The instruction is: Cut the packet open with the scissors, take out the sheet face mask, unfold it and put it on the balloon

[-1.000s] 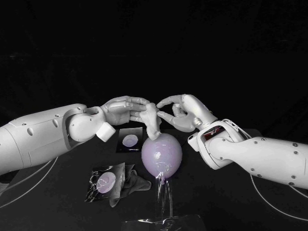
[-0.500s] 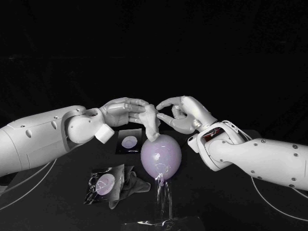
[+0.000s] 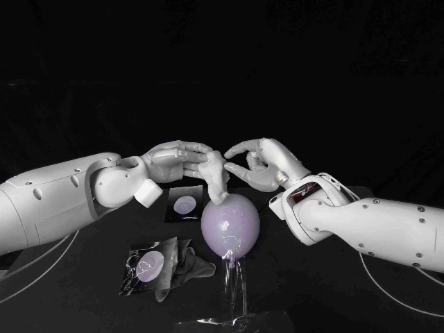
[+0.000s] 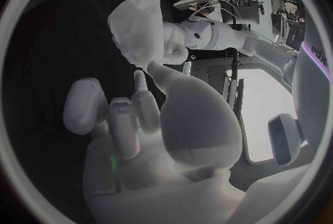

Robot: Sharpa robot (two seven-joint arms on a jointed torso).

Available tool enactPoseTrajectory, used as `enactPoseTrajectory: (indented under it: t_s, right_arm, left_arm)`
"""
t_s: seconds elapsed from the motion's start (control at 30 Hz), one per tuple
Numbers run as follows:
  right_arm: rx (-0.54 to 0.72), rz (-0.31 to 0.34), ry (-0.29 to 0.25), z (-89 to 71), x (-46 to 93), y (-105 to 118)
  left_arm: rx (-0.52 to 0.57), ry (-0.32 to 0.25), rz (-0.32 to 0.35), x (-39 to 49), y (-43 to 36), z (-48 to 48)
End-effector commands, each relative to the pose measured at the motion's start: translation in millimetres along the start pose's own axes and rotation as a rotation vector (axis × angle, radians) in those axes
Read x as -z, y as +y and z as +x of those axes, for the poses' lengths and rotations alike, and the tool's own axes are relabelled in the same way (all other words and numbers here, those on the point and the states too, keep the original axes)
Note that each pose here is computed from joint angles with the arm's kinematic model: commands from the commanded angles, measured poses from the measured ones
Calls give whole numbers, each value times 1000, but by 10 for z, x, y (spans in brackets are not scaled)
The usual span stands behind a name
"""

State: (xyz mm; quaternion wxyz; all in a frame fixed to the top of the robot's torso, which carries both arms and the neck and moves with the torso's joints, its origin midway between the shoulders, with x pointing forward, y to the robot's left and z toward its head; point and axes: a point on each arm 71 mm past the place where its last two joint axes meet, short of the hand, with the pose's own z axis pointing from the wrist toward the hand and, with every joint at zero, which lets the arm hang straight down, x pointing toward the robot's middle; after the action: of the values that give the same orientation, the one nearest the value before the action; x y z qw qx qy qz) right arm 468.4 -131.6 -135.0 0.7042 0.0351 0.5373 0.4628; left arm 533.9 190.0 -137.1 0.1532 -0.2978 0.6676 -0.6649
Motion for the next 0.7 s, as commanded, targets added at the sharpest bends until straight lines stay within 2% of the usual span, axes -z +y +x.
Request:
enactPoseTrajectory:
  t_s: [0.03, 0.7]
  right_arm:
    - [-15, 22, 27, 19, -6, -13]
    - [-43, 40, 83, 59, -14, -41]
  left_arm:
    - [2, 34, 17, -6, -19, 33]
    - [5, 57, 20, -5, -22, 51]
